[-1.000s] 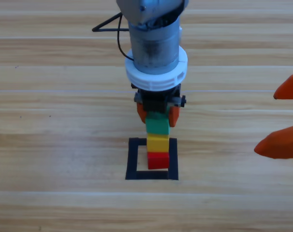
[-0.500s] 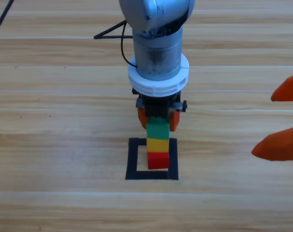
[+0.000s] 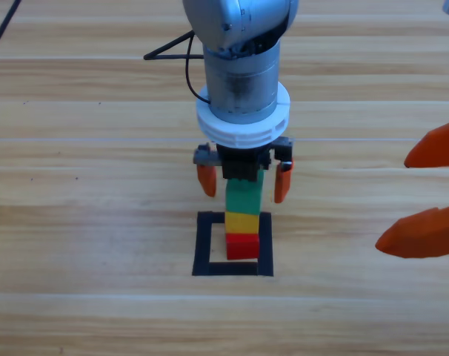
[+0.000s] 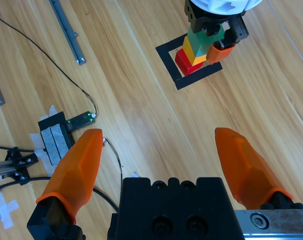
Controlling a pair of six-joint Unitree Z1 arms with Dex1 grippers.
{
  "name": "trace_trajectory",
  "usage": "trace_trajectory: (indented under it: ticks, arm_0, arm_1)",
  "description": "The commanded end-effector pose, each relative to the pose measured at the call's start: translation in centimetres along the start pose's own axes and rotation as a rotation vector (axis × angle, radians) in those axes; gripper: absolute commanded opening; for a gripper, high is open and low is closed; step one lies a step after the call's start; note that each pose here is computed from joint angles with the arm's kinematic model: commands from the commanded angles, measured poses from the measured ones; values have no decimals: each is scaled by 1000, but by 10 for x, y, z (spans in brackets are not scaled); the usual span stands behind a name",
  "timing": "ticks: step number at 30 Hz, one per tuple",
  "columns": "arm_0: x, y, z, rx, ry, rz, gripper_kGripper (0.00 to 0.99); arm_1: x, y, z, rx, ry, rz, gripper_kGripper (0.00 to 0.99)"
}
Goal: Stack the blocks in the rectangular block: red at the bottom, yellow in the middle, green on top
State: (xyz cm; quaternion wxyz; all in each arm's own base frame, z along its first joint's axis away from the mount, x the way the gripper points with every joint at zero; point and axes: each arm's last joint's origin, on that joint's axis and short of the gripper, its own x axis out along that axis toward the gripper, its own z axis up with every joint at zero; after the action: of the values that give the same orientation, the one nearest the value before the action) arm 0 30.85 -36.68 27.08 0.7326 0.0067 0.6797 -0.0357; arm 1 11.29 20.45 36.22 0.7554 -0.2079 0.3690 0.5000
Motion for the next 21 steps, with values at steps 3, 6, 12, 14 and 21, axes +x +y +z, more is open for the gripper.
trace_trajectory:
  ticks: [3,6,12,14,21]
  arm_0:
    - [-8,0,-10,10,-5,9,990]
    - [-33,9,-15,1,-52,-10,990]
    - [-142,55,-48,-14,-263,-127,990]
    - [-174,76,-65,-27,-330,-164,990]
    - [-176,66,-110,117,-424,-117,990]
  arm_1:
    - [13,-5,-8,12,58,7,990]
    - [14,-5,-8,13,61,8,990]
    - [14,-5,-8,11,61,10,990]
    - [14,-5,-8,12,62,10,990]
    - [10,-4,-10,12,62,13,990]
